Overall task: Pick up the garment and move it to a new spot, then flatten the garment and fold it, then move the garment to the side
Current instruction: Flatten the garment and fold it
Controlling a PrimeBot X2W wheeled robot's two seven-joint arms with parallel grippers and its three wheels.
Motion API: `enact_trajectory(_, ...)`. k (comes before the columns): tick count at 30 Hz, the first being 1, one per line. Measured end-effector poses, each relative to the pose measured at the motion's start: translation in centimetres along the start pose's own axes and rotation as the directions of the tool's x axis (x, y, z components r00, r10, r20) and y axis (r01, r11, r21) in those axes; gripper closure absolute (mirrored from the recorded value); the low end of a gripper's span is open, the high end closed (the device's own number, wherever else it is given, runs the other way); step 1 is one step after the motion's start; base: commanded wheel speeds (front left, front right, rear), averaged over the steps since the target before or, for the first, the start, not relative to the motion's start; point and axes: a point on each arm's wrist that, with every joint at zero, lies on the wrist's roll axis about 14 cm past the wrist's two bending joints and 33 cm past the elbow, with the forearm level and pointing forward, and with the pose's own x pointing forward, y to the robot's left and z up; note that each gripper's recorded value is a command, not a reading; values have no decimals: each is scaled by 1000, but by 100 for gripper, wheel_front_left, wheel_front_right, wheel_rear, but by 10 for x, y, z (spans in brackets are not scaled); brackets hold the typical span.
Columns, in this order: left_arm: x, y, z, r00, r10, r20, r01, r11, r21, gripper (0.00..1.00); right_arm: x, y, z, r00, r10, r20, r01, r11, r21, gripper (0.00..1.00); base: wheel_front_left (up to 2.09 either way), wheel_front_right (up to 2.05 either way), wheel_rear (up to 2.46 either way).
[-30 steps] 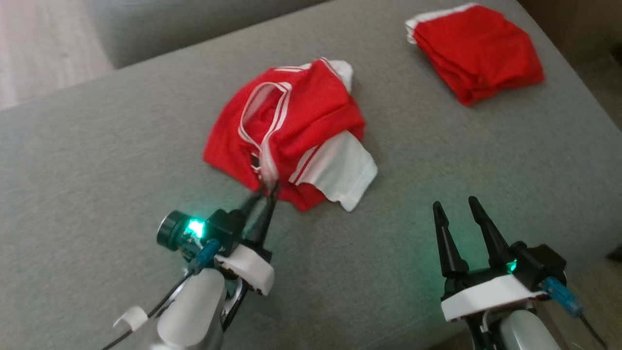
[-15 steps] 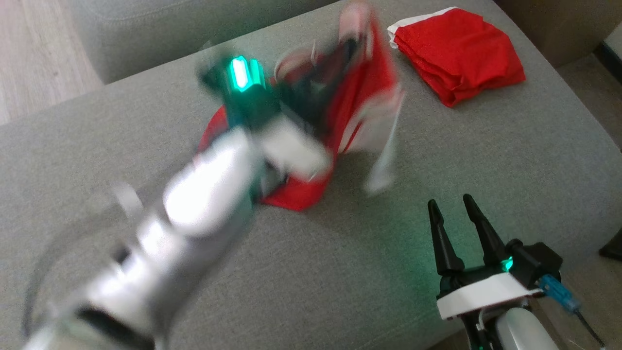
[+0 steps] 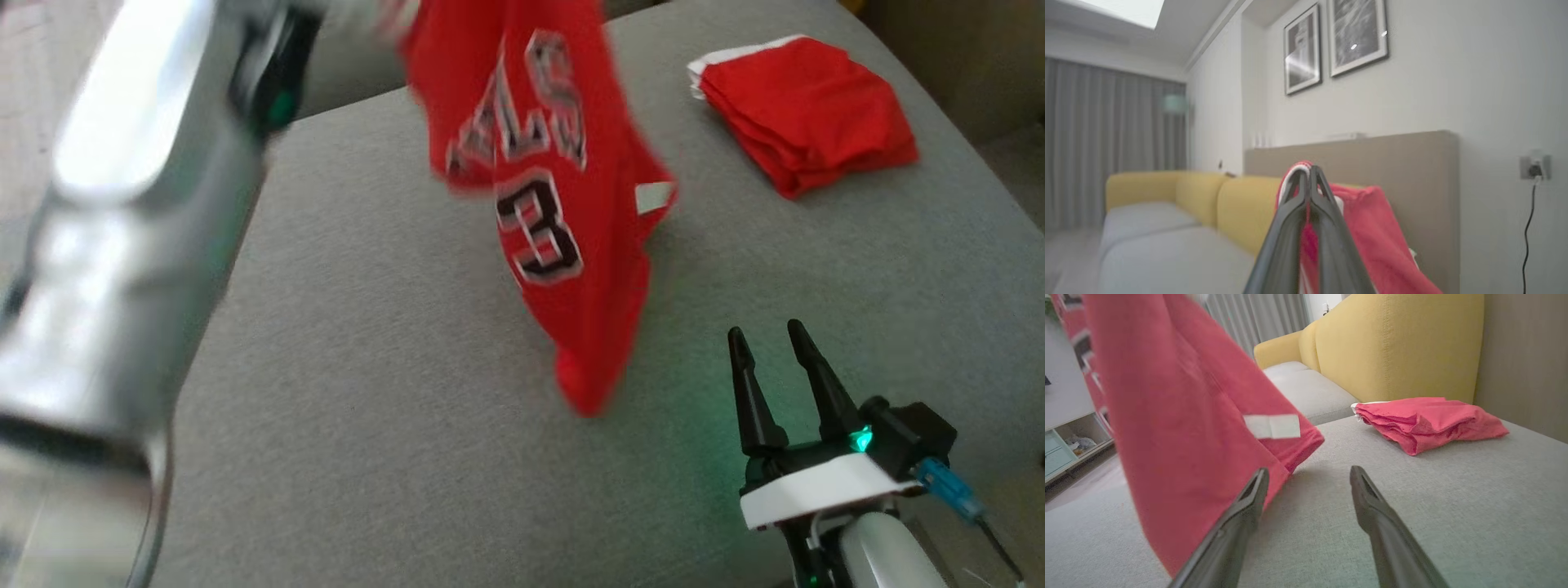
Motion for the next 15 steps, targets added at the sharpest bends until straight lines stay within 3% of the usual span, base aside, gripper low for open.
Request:
enact_trajectory(3, -58, 37, -60, 979, 129, -155, -141, 988, -65, 100, 3, 7, -1, 1000, 22, -2, -22, 1000, 2, 0, 0, 0, 0)
enact_trajectory(6, -151, 55, -133, 897, 270, -349, -330, 936, -125, 100, 5, 9, -6, 999, 32, -16, -31, 999, 6, 0, 0, 0, 0)
enact_trajectory(9, -253, 46, -187, 770, 368, -521, -505, 851, -145, 100, 6, 11, -16, 998, 38, -48, -37, 999, 9, 0, 0, 0, 0)
enact_trajectory(10, -311, 33, -204, 682, 423, -597, -610, 779, -145, 100, 8, 14, -22, 997, 49, -68, -49, 999, 3, 0, 0, 0, 0)
enact_trajectory(12, -354, 21, -208, 613, 461, -642, -683, 717, -137, 100, 14, 19, -26, 995, 66, -79, -67, 998, -5, 0, 0, 0, 0)
enact_trajectory(15, -390, 5, -203, 555, 496, -667, -741, 659, -126, 100, 22, 28, -32, 990, 98, -98, -99, 995, -10, 0, 0, 0, 0)
